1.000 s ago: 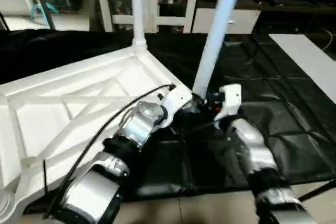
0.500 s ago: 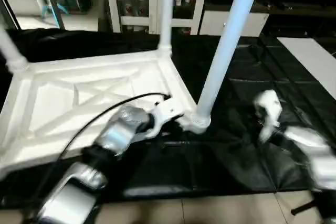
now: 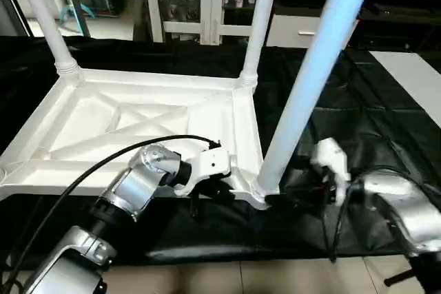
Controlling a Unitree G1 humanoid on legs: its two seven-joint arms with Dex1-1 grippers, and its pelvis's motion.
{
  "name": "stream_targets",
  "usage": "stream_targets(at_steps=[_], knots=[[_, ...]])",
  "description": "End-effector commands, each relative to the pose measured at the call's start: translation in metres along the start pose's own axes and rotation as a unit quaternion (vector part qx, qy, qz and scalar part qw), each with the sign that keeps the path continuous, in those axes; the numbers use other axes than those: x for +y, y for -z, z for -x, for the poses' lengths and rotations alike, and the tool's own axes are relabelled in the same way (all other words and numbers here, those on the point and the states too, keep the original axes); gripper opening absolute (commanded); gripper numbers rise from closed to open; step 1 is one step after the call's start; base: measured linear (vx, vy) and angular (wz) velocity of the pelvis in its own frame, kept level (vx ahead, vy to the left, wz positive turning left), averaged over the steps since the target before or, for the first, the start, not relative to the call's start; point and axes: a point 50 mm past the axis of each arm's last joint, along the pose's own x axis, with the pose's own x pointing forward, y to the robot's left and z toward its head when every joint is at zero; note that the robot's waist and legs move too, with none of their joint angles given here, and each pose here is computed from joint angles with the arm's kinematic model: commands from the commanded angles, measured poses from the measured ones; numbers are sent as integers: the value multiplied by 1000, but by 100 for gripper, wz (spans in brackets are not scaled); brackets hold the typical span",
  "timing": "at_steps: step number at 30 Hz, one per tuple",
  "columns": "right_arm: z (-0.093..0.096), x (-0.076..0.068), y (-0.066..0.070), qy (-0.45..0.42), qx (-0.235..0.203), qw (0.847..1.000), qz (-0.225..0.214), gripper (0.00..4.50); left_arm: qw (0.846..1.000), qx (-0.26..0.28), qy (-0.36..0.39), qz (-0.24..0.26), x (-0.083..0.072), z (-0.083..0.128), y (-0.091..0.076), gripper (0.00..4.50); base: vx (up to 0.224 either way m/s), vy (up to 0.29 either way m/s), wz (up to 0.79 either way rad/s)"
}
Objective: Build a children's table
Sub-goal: Rotate leg to tighten
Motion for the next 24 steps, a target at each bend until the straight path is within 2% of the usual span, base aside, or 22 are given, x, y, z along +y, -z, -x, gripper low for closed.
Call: stream_targets(at_steps=[1, 5, 10, 19, 24], knots=[[-4, -6, -2, -10, 14, 1000, 16, 448, 998, 34, 47, 23, -13, -12, 17, 0, 0, 0, 0], [-10, -9, -2, -17, 17, 1000, 17, 432, 998, 34, 46, 24, -14, -13, 17, 0, 0, 0, 0], [-17, -12, 1, -34, 16, 999, 14, 376, 998, 35, 46, 25, -15, -14, 17, 0, 0, 0, 0], [-17, -12, 6, -55, 26, 998, 14, 320, 998, 39, 45, 26, -15, -14, 17, 0, 0, 0, 0], [-17, -14, 7, -60, 29, 998, 18, 267, 997, 44, 49, 27, -15, -14, 18, 0, 0, 0, 0]])
